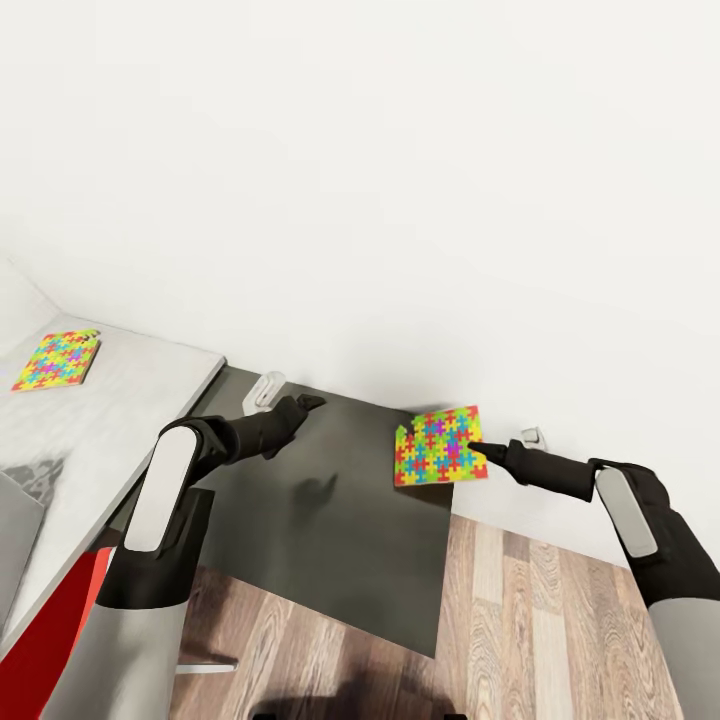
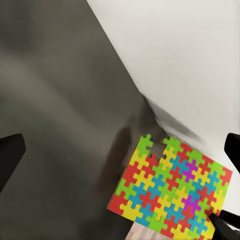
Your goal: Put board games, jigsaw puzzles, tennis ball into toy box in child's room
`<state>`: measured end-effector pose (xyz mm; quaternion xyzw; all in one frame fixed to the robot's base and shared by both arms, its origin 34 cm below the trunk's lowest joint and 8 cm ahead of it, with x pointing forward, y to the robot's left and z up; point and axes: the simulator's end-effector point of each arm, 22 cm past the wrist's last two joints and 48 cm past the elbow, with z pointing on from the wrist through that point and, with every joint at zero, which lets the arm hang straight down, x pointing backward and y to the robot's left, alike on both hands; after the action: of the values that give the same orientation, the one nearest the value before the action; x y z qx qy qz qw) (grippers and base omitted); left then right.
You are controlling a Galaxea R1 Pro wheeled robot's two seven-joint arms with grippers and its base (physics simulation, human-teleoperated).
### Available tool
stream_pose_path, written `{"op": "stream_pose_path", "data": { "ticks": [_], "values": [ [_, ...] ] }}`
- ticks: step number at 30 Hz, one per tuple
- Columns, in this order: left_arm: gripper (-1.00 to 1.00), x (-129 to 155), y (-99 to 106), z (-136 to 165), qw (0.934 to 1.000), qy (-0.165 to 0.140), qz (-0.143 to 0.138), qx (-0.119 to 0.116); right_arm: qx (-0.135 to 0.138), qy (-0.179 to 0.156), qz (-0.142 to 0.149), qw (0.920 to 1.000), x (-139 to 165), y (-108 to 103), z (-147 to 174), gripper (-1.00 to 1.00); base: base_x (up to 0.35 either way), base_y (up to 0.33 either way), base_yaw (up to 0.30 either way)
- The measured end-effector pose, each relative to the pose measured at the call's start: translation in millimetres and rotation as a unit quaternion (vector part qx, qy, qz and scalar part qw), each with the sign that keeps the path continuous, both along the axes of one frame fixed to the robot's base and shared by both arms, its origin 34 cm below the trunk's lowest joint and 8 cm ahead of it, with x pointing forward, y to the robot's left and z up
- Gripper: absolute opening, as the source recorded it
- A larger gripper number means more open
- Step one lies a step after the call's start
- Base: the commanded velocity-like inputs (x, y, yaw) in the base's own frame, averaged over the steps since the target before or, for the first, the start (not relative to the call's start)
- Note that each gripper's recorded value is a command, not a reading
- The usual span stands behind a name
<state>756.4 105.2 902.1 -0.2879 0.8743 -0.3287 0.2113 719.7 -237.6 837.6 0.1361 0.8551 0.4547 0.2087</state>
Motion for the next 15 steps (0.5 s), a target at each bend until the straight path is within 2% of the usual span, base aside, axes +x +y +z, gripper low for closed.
{"op": "stream_pose_path", "data": {
  "ticks": [3,15],
  "values": [
    [1.00,0.1,-0.2,0.9,1.0000,-0.001,0.000,0.000,0.002,0.004,0.004,1.0000,-2.6,1.9,1.7,-1.00,0.000,0.000,0.000],
    [1.00,1.1,-1.1,10.6,1.0000,-0.009,0.000,-0.002,-0.001,-0.016,0.009,0.9998,1.8,6.3,18.5,-1.00,0.000,0.000,0.000]
  ]
}}
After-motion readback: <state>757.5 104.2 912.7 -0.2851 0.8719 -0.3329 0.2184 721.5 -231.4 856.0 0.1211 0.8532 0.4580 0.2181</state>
